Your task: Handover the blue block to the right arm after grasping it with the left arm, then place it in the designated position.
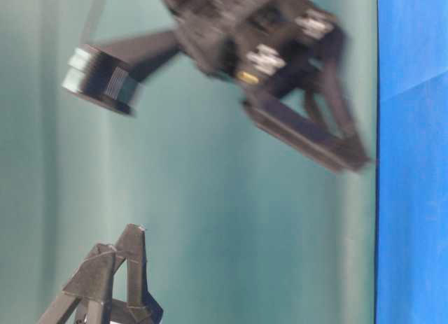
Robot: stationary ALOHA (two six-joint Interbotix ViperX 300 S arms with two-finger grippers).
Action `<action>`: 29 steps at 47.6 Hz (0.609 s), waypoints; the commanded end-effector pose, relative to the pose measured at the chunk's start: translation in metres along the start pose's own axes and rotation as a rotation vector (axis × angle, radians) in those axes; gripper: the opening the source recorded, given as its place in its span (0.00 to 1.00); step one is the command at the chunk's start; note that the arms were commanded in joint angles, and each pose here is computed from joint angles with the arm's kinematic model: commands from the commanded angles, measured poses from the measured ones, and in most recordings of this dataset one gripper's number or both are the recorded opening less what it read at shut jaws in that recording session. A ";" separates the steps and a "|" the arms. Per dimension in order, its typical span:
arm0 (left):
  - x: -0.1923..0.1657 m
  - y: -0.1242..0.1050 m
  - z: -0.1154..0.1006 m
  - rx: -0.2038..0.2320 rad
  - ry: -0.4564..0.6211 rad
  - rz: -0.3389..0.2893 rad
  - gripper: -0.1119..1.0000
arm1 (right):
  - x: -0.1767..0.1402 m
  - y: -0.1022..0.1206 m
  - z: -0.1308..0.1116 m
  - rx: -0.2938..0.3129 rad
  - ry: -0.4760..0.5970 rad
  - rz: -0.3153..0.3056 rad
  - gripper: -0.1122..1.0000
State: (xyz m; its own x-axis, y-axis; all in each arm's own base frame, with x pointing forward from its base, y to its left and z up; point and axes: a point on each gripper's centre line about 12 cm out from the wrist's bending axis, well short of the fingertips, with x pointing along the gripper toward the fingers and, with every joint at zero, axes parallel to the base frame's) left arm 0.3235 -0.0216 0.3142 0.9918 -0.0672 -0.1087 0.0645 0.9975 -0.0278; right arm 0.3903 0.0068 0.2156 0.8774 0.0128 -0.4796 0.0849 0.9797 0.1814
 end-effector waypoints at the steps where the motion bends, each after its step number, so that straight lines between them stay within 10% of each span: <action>1: 0.000 -0.001 0.014 0.003 -0.041 -0.005 0.94 | -0.026 0.005 0.024 -0.007 -0.063 0.015 0.77; 29: 0.000 -0.001 0.016 0.003 -0.047 -0.005 0.94 | -0.121 0.012 0.055 -0.034 -0.134 0.035 0.77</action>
State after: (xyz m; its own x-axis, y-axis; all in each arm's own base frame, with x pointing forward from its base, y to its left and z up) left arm 0.3240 -0.0216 0.3160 0.9923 -0.0672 -0.1041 0.0646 0.9975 -0.0278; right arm 0.3174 0.0065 0.3118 0.9225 0.0228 -0.3854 0.0440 0.9855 0.1637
